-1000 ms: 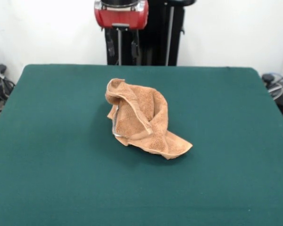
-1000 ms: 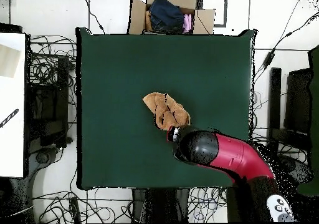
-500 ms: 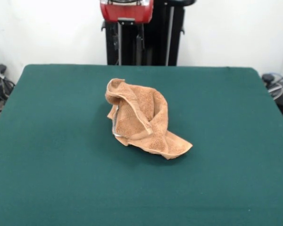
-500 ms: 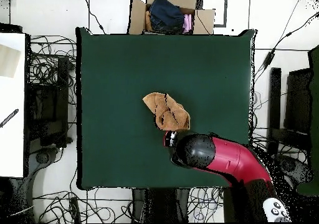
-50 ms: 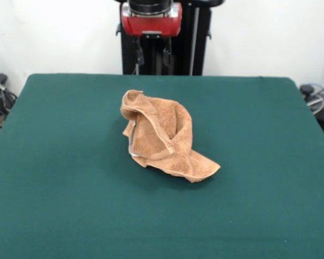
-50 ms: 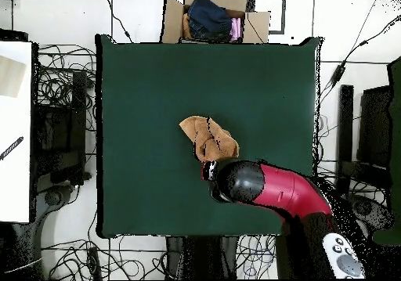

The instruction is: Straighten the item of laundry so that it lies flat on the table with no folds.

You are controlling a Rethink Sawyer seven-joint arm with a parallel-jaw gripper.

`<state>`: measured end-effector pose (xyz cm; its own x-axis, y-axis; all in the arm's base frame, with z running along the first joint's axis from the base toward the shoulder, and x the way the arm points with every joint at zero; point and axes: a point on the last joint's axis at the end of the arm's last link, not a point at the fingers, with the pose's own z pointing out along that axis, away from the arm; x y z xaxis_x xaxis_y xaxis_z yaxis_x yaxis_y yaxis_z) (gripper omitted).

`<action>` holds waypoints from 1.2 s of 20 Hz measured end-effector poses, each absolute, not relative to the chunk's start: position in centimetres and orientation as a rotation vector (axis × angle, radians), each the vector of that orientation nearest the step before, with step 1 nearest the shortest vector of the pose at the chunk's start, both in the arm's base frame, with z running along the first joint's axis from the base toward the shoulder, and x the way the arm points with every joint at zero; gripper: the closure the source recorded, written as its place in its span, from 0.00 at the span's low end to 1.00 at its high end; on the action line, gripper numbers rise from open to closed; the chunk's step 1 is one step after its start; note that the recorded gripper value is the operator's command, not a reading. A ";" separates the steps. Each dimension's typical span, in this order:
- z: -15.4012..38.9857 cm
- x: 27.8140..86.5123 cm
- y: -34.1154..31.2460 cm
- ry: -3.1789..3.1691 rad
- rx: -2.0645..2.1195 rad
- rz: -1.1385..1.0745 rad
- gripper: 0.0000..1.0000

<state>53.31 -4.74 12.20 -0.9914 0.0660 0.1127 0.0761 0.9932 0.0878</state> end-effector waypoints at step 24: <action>7.2 57.2 -4.4 -2.961 -0.021 -0.155 0.00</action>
